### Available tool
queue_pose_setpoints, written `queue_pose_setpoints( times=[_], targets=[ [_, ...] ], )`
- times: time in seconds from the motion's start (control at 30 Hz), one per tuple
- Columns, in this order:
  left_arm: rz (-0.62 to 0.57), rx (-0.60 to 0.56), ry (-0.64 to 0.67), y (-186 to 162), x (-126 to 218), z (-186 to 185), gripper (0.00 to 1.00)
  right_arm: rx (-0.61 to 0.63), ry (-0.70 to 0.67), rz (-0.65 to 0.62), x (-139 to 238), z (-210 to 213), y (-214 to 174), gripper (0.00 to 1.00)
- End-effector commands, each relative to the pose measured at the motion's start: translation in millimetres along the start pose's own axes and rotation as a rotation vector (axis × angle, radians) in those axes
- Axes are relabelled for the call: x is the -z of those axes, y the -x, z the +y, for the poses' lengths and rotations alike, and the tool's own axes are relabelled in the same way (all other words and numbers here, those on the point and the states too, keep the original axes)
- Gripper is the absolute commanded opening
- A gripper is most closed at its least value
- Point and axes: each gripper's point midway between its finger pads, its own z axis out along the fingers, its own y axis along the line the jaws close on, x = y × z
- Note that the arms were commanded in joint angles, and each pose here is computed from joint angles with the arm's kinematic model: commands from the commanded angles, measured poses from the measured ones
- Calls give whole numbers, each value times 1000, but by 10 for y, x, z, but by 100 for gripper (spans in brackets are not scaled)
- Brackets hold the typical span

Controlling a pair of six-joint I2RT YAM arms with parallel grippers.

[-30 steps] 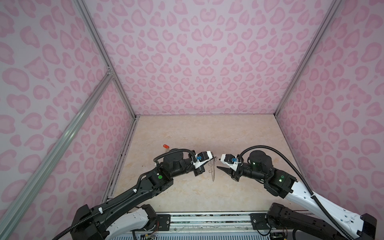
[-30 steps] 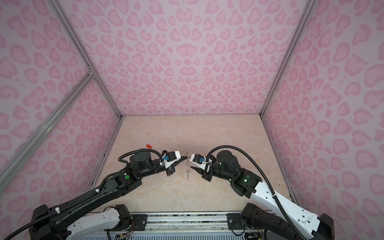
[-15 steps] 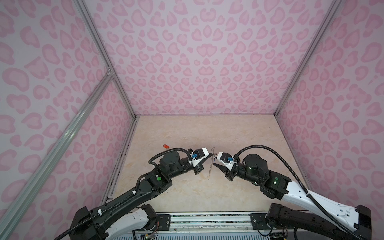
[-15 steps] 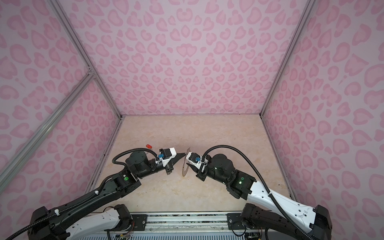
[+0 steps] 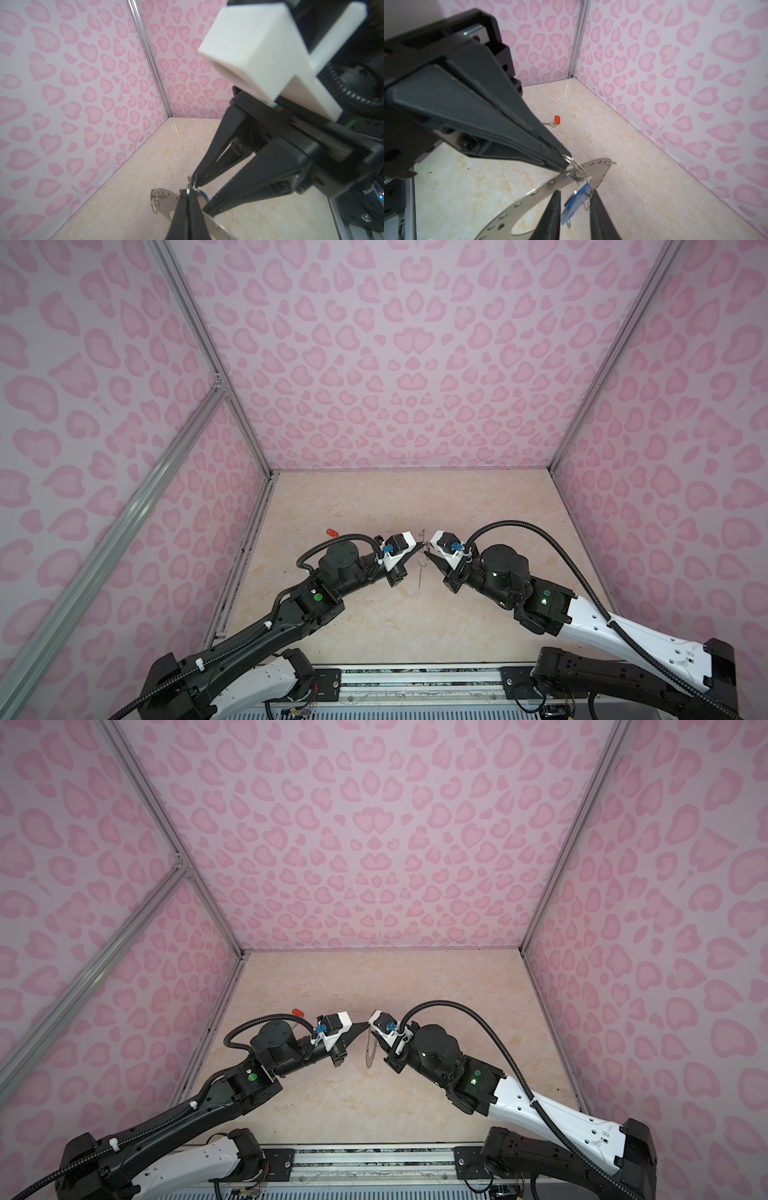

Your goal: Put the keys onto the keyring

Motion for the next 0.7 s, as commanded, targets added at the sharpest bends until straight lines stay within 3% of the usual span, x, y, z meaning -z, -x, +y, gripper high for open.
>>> queue_pose_setpoints(
  times=[0.0, 0.43, 0.67],
  targets=[
    [-59, -7, 31, 156, 1, 71, 3, -12, -27, 7, -11, -37, -6, 25],
    [-64, 6, 39, 176, 18, 83, 3, -7, -34, 11, -83, -8, 29, 24],
    [-67, -1, 45, 207, 20, 100, 3, 6, -37, 19, -138, 0, 39, 16]
  ],
)
